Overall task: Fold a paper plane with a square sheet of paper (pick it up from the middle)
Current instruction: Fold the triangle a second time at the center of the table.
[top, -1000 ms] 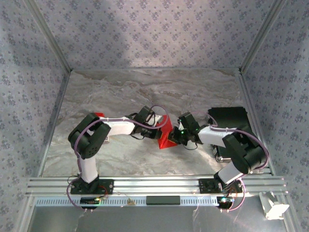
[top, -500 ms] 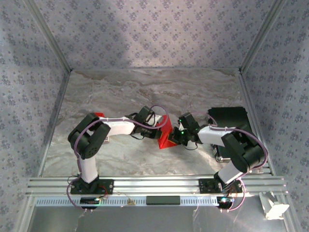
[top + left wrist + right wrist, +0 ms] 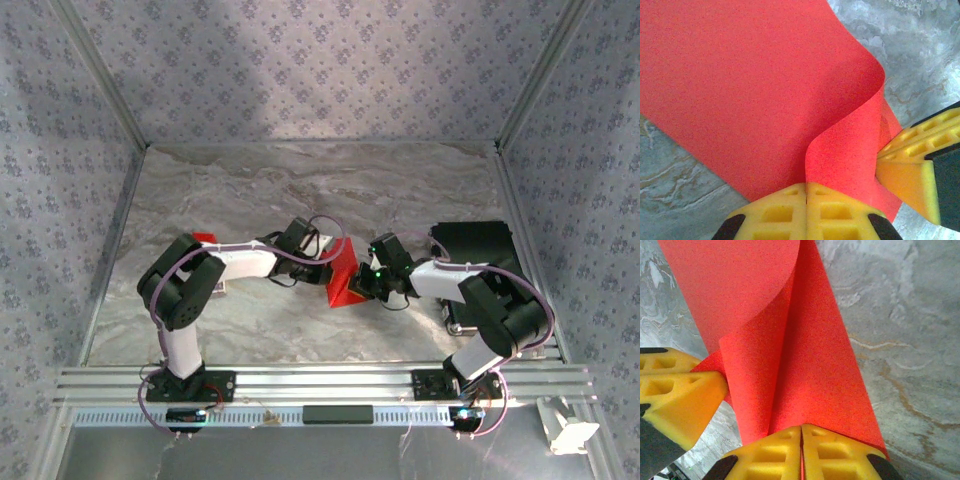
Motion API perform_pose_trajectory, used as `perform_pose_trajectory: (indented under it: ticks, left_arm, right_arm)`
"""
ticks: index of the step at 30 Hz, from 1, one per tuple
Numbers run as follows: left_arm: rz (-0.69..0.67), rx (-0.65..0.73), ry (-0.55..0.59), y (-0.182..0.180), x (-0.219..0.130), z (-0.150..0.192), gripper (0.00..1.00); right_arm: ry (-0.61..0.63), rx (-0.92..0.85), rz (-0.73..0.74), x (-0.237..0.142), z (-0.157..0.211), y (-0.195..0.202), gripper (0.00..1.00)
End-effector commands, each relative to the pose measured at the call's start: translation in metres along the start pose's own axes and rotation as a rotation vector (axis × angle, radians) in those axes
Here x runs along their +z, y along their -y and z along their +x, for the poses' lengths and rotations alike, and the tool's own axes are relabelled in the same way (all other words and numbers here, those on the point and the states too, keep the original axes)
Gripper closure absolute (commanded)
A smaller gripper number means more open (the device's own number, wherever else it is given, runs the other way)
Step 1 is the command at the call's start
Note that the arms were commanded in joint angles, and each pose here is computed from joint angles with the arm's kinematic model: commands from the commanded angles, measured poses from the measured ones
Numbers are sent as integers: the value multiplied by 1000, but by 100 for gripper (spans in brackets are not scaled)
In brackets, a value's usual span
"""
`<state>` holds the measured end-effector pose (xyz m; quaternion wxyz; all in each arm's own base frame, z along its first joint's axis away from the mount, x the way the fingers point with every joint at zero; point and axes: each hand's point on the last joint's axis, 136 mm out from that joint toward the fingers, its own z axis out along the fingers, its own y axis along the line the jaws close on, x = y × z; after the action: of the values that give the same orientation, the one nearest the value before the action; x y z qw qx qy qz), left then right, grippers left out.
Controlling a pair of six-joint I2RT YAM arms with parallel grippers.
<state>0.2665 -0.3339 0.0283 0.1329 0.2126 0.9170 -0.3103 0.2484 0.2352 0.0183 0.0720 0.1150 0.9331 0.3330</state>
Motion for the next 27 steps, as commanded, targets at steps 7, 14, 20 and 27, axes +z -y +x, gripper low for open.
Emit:
perform_pose_trajectory:
  ticks: [7,14,20,27]
  left_arm:
    - [2,12,14,3,-7,-7,100]
    - [-1,9,10,2,-6,-7,100]
    - [2,8,7,3,-6,-5,100]
    - [-10,9,6,0,-5,-4,100]
  right_arm:
    - [-21,35,80,2,6,23,90]
    - [-22,36,81,2,6,23,90]
    - [-21,35,79,2,6,22,90]
    - [-21,35,80,2,6,23,90]
